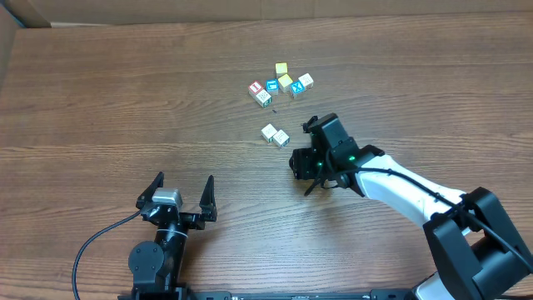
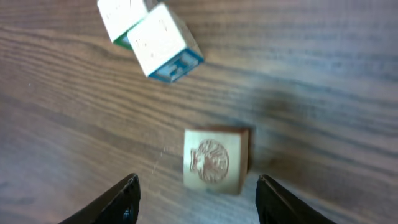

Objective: Flip 3 blocks
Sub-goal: 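Lower the right gripper down over the shell-picture block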

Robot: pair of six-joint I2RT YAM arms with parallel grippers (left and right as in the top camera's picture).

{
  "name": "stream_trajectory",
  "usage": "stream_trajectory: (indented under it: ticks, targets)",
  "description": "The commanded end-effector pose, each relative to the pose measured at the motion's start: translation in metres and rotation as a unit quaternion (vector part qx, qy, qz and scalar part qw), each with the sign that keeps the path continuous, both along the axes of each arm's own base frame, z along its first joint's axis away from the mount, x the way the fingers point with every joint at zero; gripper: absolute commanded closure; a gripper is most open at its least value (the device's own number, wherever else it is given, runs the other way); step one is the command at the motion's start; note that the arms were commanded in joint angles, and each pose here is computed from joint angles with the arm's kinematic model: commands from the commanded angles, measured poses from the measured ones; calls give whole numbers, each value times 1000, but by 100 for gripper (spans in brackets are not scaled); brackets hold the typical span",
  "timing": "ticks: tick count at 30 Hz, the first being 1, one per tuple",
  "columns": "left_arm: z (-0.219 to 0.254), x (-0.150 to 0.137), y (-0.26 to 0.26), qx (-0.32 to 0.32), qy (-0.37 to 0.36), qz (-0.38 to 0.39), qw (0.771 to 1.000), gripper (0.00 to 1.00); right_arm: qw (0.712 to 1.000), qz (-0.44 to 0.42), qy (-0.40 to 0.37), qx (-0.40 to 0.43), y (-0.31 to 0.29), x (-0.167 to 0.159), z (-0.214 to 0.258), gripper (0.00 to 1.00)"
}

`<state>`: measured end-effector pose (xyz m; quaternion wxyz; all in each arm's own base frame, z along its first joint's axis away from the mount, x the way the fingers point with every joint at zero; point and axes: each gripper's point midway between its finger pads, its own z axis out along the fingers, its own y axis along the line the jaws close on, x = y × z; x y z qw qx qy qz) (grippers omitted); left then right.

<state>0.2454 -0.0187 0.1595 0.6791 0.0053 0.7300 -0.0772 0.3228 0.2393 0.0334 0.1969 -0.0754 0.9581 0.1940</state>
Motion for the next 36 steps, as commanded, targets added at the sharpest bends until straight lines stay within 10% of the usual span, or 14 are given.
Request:
stream_trajectory:
  ticks: [1,6,10,16,26,36]
  targets:
    - [-1,0,-2,11,-2,-5,1000,0,998,-24,-28,-43,-9,8,-9,36]
    - [-1,0,-2,11,-2,-5,1000,0,998,-17,-25,-50,-3,7,-24,38]
    - [-1,0,-2,11,-2,-5,1000,0,998,-15,-25,-50,-1,6,-23,68]
    - [-1,0,-2,11,-2,-5,1000,0,1000,-19,-20,-15,12,9,23,82]
    - [-1,0,-2,11,-2,-5,1000,0,998,-31,41,21,25,-1,157,82]
    - [-1,0,-2,11,-2,-5,1000,0,989,-5,138,-53,35,-33,81,79]
